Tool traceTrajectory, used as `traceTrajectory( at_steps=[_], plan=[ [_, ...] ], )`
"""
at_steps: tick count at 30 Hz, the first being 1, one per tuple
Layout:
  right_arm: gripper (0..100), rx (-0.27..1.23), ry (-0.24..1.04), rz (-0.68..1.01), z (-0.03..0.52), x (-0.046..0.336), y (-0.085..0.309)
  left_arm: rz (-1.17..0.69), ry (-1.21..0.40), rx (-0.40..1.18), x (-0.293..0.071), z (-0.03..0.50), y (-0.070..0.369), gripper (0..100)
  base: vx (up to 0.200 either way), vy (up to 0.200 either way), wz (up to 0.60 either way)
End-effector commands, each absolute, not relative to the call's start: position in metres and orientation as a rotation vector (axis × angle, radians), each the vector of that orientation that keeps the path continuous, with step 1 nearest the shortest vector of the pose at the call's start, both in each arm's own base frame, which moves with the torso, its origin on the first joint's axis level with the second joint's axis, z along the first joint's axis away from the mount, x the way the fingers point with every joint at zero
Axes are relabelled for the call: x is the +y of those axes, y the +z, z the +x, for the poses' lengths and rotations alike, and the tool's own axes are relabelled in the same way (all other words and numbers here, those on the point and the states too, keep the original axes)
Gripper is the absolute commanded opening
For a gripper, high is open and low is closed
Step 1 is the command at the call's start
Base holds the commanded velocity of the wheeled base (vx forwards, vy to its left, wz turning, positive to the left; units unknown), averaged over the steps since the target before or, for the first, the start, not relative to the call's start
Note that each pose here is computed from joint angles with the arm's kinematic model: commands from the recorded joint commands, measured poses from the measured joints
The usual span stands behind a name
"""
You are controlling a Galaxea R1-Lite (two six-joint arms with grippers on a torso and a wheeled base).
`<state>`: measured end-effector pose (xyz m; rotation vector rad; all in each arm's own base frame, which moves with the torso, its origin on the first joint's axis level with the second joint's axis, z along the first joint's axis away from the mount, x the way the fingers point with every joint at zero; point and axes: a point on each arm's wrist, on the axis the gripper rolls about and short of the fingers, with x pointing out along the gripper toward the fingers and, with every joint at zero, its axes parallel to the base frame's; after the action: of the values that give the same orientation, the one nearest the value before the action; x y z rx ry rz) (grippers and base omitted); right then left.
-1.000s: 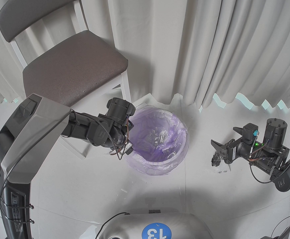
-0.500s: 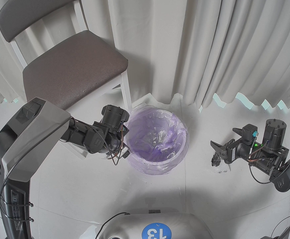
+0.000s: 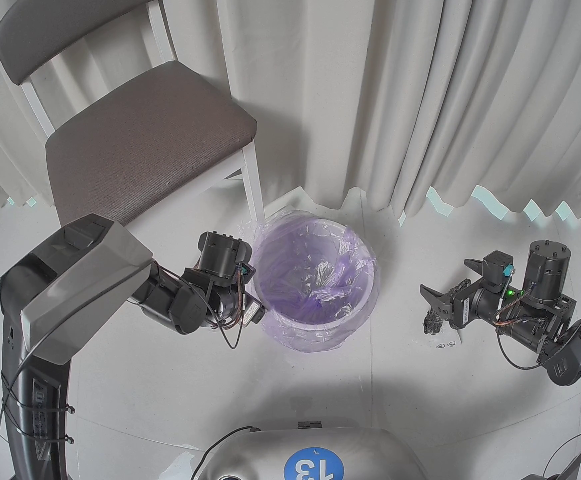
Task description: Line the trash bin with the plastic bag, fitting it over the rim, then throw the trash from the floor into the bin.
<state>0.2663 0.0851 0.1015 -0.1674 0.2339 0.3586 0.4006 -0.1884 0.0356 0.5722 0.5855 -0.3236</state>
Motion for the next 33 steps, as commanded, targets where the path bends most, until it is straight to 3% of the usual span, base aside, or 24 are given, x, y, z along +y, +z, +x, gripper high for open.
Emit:
traceTrajectory(
  at_steps=[1, 12, 22, 27, 33],
  plan=[
    [100, 0.258, 0.360, -0.171, 0.271, 0.087, 0.093, 0.529, -0.339, 0.616, -0.186, 0.395, 0.000, 100, 0.000, 0.000, 0.00],
    [100, 0.249, 0.333, -0.165, 0.276, 0.080, 0.090, 0.408, -0.330, 0.592, -0.161, 0.383, -0.006, 100, 0.000, 0.000, 0.00],
    [100, 0.048, 0.464, -0.204, 0.257, 0.062, 0.093, 0.351, -0.365, 0.488, -0.145, 0.345, 0.056, 100, 0.000, 0.000, 0.00],
    [100, 0.040, 0.560, -0.219, 0.247, 0.050, 0.092, 0.299, -0.360, 0.439, -0.148, 0.343, 0.075, 100, 0.000, 0.000, 0.00],
    [100, -0.006, 0.494, -0.211, 0.261, 0.049, 0.101, 0.277, -0.326, 0.387, -0.168, 0.376, 0.086, 100, 0.000, 0.000, 0.00]
  ],
)
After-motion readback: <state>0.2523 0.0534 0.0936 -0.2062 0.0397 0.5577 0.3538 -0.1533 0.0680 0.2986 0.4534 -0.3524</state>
